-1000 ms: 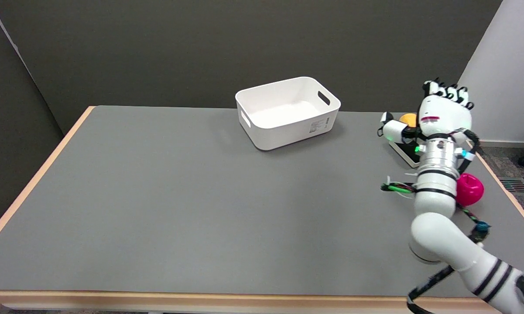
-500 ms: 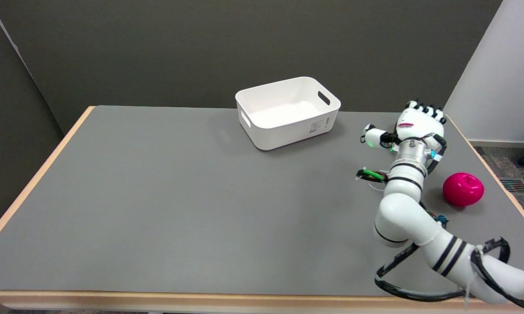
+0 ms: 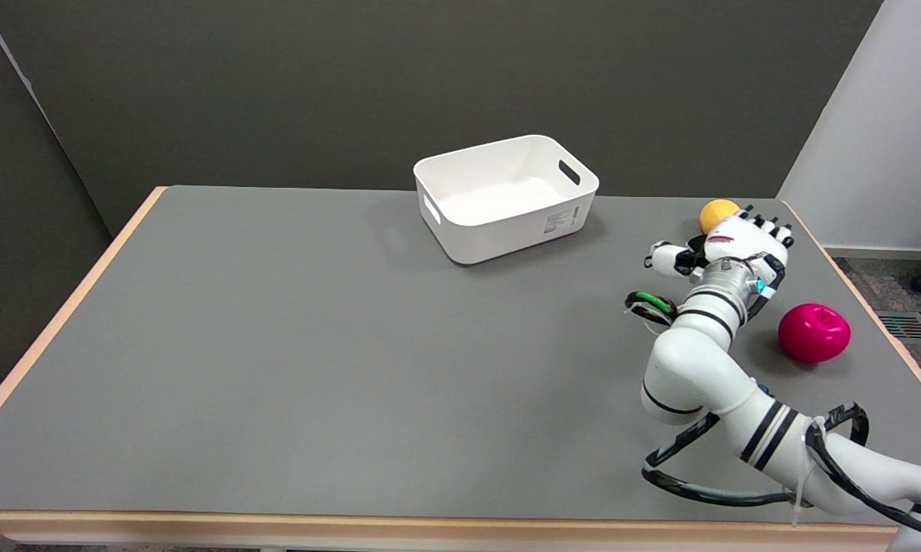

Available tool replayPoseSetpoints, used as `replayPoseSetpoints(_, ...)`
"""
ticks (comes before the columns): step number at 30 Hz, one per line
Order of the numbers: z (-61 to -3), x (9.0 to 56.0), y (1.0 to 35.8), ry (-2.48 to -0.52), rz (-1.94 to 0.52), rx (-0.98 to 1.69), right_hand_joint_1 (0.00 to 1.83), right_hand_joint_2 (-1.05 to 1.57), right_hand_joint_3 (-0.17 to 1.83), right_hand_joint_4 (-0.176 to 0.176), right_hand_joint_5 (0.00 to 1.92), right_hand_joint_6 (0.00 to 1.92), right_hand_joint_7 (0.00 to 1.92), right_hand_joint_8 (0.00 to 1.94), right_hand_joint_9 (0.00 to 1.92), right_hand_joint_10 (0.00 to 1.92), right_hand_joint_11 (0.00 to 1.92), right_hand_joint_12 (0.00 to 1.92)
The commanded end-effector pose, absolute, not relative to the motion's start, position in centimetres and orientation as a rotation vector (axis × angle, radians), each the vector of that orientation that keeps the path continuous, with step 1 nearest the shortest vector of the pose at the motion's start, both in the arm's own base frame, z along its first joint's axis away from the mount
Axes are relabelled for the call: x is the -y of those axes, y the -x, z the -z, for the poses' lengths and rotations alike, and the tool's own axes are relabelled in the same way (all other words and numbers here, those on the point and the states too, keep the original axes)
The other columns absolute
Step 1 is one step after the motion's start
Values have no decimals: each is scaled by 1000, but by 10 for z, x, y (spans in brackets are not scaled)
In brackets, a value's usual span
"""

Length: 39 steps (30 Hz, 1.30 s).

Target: Pick up the chalkboard eraser.

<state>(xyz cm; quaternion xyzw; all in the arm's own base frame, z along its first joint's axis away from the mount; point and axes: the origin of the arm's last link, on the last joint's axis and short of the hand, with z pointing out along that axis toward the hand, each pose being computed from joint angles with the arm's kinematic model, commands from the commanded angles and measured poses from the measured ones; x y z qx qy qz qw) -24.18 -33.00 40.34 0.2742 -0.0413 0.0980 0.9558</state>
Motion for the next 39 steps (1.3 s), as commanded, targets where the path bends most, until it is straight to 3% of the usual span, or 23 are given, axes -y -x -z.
replayPoseSetpoints(1,-424,325,254,-391,-162,156,583,648,828,-171,201,457,260,440,93,840,6,1247)
replayPoseSetpoints(16,-442,364,238,-412,-131,185,613,657,832,-176,201,459,258,438,94,838,33,1265)
replayPoseSetpoints(39,-463,396,254,-423,-22,276,619,654,836,-176,187,448,217,424,78,821,39,1270)
